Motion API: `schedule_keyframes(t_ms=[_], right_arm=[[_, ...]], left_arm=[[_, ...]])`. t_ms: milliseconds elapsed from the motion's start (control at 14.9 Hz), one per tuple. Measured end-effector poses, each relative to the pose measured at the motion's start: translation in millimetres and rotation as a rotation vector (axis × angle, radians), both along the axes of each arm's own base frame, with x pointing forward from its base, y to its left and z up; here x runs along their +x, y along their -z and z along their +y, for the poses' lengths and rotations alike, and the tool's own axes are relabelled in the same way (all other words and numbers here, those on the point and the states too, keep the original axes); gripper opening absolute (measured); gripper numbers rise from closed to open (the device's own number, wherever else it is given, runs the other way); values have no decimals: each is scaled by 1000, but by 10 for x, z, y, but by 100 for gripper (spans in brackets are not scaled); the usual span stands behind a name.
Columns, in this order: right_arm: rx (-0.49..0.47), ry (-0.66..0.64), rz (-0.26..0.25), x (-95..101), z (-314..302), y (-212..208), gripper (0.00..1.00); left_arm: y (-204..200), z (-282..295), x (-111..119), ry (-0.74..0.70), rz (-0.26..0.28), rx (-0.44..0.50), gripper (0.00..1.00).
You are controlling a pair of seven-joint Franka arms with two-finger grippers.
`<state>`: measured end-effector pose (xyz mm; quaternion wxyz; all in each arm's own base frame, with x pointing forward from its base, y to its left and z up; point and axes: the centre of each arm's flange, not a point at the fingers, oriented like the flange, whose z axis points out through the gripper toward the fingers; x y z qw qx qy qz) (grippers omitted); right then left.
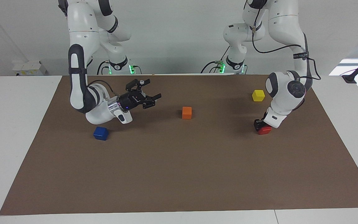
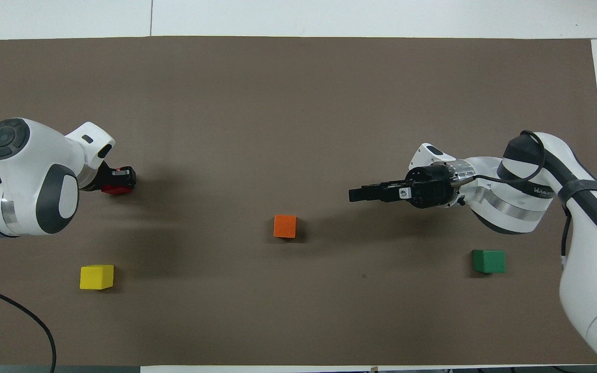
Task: Transfer red block to right arm and stack on blue block
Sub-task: 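Lift the red cube with the left gripper while the right gripper reaches forward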
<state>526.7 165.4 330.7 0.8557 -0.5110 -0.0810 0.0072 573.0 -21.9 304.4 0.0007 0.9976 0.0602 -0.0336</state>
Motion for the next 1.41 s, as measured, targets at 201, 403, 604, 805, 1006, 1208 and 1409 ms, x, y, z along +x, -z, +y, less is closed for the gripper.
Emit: schedule_keyframes(t_ms=[201, 403, 604, 805, 1006, 1208, 1409], right_arm=[[45, -40, 71, -15, 227, -83, 100], [82, -70, 145, -29, 459, -146, 100], [97, -89, 170, -70, 641, -168, 100], [116, -91, 178, -102, 775, -182, 100], [133, -89, 194, -123, 875, -130, 100], [136, -89, 210, -130, 906, -51, 100], [153, -83, 215, -144, 990, -66, 100]], left_arm=[[-277, -32, 71, -163, 76, -69, 55], [-984, -133, 120, -344, 182, -100, 55], [-1688, -384, -26, -507, 231, -194, 55], [-2125, -891, -241, -760, 300, -241, 55], [-2510, -1725, -429, -999, 367, -241, 55], [-2813, -2169, -550, -1172, 487, -294, 55], [-2914, -2404, -569, -1339, 572, -342, 55]])
